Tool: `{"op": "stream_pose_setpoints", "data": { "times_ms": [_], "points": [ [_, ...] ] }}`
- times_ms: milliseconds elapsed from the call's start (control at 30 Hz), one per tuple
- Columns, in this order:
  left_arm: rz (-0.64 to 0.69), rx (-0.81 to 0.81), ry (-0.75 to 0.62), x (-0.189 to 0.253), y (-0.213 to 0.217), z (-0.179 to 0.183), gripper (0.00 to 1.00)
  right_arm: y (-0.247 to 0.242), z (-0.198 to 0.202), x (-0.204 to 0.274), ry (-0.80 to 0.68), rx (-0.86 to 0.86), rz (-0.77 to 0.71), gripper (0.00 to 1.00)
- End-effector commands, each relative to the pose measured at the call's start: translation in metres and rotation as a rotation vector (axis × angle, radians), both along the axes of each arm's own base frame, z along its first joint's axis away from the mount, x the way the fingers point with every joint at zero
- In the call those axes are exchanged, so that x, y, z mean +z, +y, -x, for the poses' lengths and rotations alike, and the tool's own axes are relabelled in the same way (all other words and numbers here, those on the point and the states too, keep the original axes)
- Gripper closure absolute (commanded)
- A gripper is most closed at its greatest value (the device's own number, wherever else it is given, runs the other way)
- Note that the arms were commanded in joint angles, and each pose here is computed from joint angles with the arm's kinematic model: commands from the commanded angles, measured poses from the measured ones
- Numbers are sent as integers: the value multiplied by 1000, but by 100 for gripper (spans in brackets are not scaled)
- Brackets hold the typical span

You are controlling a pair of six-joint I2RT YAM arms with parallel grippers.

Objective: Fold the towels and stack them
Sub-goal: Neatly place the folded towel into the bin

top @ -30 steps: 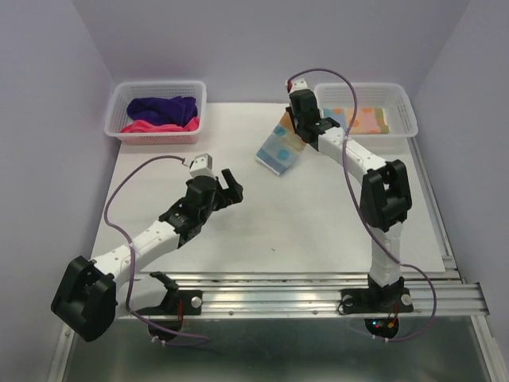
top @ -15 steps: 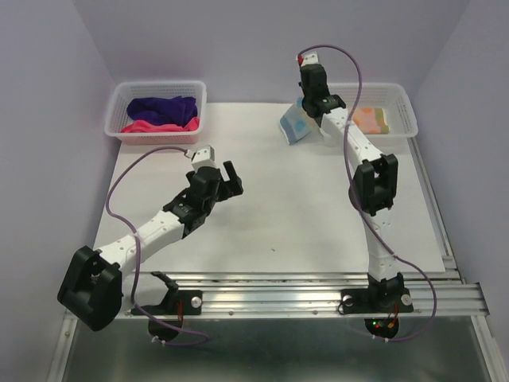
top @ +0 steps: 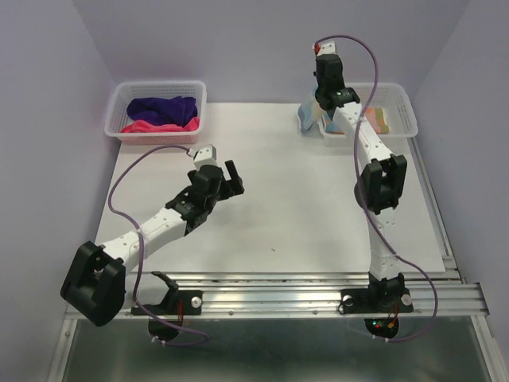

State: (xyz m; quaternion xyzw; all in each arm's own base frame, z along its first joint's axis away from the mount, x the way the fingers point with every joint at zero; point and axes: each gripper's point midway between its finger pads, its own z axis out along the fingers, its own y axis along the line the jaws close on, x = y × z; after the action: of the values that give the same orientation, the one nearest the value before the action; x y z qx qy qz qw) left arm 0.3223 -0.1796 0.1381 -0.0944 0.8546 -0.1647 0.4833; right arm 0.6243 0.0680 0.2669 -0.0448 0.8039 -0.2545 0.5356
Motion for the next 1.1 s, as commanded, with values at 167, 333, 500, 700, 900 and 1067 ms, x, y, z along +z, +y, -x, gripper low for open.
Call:
{"op": "stream_pose_setpoints", "data": {
  "times_ms": [167,333,500,700,900,1067],
  "points": [
    [24,-7,-57,27,-7,-12,1,-35,24,111,-217,-42,-50,99],
    [29,-6,-62,29,-5,-10,1,-51,19,90,-171,-48,-65,99],
    [24,-6,-60,28,-5,-10,1,-60,10,55,-107,-3,-103,99],
    [9,-9,-53,26,-6,-13,1,-88,-4,22,-60,-26,-130,98],
    [-17,-17,-34,21,-10,-19,1,-107,-11,-12,-1,-12,-159,98],
    [-14,-26,-26,19,-14,-21,1,-119,-13,-30,28,-6,-155,98]
  ]
}}
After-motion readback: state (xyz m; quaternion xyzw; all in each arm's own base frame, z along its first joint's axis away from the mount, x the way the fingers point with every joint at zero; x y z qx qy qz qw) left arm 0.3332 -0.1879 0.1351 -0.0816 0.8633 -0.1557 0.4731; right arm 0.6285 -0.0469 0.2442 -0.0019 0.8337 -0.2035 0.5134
